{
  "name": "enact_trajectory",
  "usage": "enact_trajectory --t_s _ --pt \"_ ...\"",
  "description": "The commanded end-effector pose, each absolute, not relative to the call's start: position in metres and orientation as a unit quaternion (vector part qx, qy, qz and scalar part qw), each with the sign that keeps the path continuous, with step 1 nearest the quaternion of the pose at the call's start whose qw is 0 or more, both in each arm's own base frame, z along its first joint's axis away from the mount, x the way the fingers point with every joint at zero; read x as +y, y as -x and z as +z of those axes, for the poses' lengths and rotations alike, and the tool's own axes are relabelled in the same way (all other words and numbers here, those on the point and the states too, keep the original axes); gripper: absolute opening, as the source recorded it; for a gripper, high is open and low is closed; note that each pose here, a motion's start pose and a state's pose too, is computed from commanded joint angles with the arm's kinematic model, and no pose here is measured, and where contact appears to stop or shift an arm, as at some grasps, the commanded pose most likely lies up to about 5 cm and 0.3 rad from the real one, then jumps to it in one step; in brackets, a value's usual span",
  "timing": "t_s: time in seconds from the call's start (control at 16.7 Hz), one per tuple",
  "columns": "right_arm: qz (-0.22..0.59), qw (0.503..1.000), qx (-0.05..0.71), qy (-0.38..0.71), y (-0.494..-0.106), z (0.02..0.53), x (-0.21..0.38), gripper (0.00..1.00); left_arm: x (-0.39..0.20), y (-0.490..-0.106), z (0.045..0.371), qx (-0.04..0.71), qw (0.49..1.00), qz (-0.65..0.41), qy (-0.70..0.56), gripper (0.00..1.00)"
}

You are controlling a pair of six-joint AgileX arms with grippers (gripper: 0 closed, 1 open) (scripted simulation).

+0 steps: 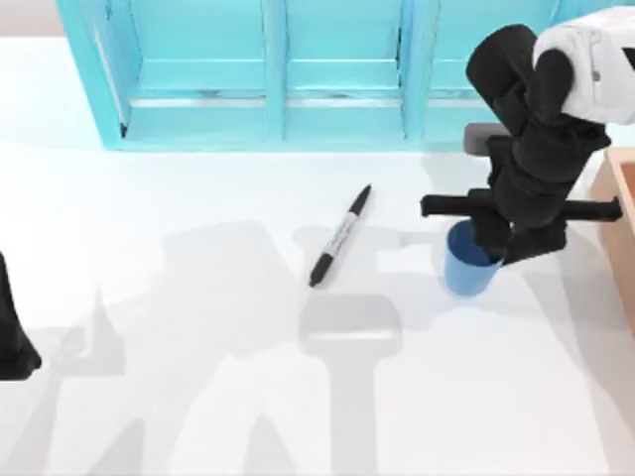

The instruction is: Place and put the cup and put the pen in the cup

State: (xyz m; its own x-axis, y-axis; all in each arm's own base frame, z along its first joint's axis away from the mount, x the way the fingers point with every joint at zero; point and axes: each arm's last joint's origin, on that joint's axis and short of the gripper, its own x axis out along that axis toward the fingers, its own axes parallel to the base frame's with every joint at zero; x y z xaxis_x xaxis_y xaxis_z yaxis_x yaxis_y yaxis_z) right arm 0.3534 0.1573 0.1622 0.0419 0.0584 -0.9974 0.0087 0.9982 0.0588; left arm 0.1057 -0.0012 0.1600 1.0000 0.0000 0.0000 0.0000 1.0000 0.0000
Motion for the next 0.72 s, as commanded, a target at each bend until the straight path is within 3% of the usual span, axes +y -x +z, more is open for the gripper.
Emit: enact_trajectory --t_s 0.66,0.72 --pt "0.017 0.721 0.692 -0.024 -0.3534 0.1622 0.1573 0.98 -0.0012 -0.1057 0.1600 0.000 1.000 0.000 0.000 1.00" --pt "0.017 0.721 0.692 -0.024 -0.3534 0.1622 0.1573 1.00 -0.0012 -0.1057 0.1600 0.000 1.000 0.000 0.000 1.00"
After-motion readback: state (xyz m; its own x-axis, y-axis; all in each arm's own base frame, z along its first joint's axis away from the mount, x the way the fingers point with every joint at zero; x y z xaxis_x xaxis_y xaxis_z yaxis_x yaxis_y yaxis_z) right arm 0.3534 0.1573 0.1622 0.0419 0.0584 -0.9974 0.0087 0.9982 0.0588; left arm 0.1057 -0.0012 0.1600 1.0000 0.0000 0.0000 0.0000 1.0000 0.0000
